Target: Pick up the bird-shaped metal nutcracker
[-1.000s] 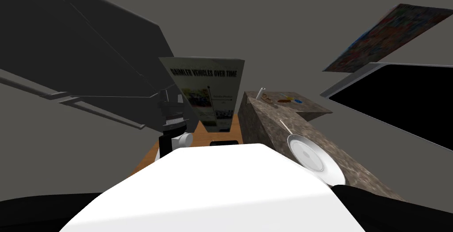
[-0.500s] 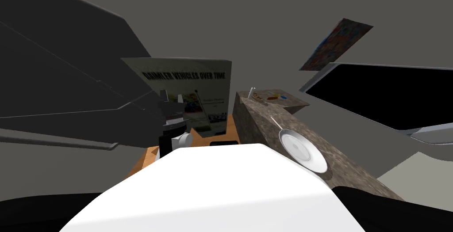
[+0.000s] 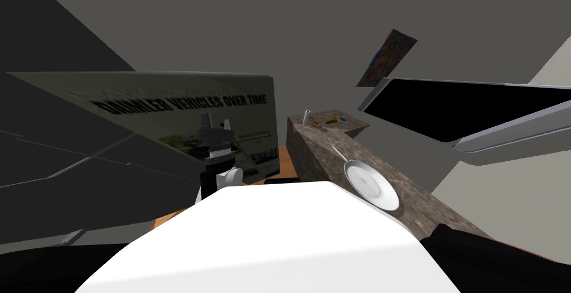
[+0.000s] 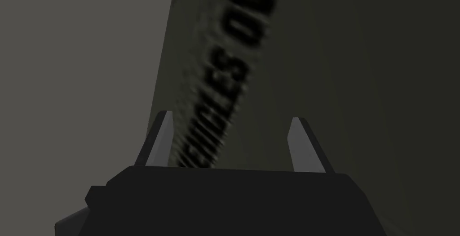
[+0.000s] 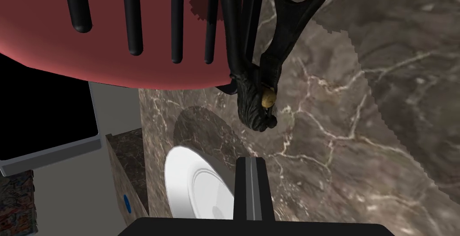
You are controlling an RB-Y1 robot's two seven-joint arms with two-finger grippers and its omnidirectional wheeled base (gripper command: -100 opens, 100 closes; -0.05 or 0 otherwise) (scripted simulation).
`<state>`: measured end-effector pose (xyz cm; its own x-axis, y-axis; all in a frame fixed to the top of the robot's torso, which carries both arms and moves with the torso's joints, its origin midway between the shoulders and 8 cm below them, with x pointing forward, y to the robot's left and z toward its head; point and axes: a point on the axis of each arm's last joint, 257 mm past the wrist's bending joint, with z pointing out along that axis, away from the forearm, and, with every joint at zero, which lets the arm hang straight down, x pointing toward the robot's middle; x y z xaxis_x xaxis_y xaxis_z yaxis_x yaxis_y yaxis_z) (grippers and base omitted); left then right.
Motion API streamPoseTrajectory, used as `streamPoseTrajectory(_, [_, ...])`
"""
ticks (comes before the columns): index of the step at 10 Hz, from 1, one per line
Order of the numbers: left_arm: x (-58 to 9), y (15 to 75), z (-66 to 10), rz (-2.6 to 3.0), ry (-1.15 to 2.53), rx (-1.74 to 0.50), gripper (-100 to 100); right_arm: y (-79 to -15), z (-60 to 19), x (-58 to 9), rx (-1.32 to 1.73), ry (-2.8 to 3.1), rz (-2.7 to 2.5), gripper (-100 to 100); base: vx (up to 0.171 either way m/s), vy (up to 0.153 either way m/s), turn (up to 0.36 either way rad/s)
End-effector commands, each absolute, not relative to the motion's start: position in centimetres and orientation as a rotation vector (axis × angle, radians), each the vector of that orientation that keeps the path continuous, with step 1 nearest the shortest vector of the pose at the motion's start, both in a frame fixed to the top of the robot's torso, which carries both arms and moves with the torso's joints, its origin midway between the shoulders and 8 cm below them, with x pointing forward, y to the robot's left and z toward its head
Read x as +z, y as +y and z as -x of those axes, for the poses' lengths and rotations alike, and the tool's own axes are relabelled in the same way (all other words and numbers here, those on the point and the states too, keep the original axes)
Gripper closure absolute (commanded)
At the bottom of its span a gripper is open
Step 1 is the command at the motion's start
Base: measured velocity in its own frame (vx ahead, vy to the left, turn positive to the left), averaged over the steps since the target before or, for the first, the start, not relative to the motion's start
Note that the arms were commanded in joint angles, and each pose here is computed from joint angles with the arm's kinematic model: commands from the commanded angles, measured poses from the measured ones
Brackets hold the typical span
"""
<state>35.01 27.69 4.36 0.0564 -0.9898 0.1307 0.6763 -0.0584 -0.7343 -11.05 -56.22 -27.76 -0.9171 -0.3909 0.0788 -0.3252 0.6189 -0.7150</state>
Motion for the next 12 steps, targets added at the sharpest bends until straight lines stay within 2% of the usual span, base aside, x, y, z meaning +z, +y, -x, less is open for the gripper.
streamPoseTrajectory(1, [4.4, 27.7, -35.0, 0.762, 0.533, -1.47, 0, -56.2, 11.0, -27.8, -1.188, 2.75, 0.61, 100, 0.061, -0.005, -0.059])
streamPoseTrajectory(3, [4.3, 27.7, -35.0, 0.764, 0.534, -1.47, 0, -56.9, 11.3, -26.6, -1.232, 2.756, 0.654, -100, 0.014, 0.056, -0.003])
streamPoseTrajectory(8, [3.4, 27.1, -35.4, 0.785, 0.557, -1.48, 0, -57.9, 11.8, -24.4, -1.317, 2.771, 0.793, -100, 0.018, 0.177, -0.044])
streamPoseTrajectory(10, [3.3, 27.0, -35.4, 0.788, 0.56, -1.483, 0, -58.1, 12.4, -25.2, -1.303, 2.779, 0.8, -100, -0.128, -0.025, 0.029])
streamPoseTrajectory(12, [3.3, 27.0, -35.4, 0.788, 0.56, -1.483, 0, -57.6, 13.0, -26.4, -1.254, 2.792, 0.735, -100, -0.14, -0.22, 0.103])
